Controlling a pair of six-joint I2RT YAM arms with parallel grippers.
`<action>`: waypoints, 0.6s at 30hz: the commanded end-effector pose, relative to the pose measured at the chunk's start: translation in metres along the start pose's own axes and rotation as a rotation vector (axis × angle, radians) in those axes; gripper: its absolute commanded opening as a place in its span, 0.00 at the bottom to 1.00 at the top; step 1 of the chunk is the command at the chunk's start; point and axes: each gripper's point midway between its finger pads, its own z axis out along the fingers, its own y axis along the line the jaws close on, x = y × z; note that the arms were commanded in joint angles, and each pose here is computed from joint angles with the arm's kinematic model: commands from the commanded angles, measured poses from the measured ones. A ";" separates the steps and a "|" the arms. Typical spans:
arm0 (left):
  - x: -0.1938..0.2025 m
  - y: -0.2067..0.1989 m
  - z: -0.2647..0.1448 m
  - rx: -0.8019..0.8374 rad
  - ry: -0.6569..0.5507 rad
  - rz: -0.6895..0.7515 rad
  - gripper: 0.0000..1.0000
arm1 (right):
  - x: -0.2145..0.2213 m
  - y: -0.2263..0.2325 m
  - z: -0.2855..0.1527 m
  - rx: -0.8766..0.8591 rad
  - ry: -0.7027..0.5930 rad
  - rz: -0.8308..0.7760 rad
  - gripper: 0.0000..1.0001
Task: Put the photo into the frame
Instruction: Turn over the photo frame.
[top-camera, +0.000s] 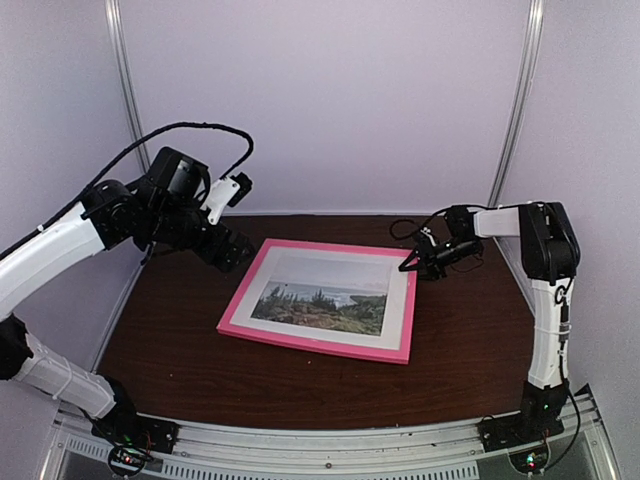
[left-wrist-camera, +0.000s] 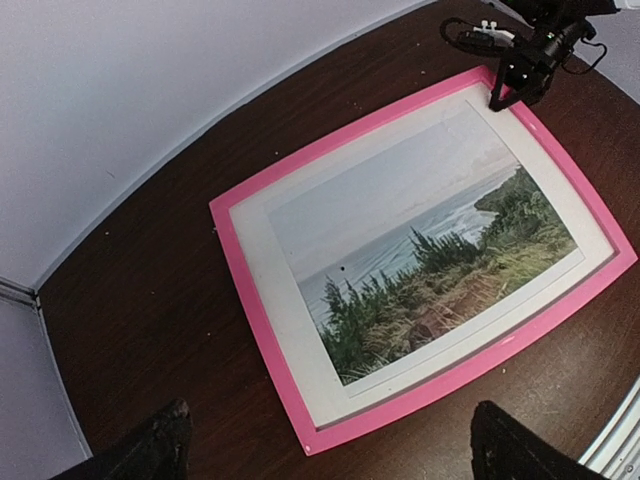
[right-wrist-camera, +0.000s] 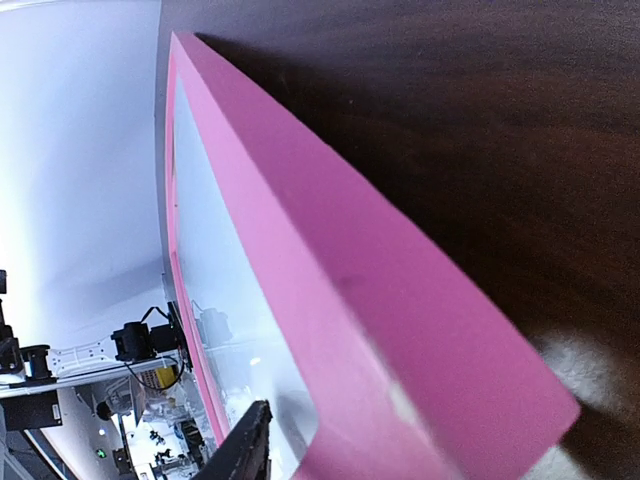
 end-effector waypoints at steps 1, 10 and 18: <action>-0.003 -0.001 0.000 0.015 -0.038 -0.040 0.98 | -0.029 0.000 -0.012 0.021 -0.071 -0.059 0.43; 0.012 -0.005 0.017 0.021 -0.004 -0.069 0.98 | -0.044 -0.025 -0.018 0.105 -0.079 -0.008 0.52; 0.027 0.003 0.037 -0.051 0.040 -0.150 0.98 | -0.064 -0.040 -0.038 0.272 -0.124 0.008 0.54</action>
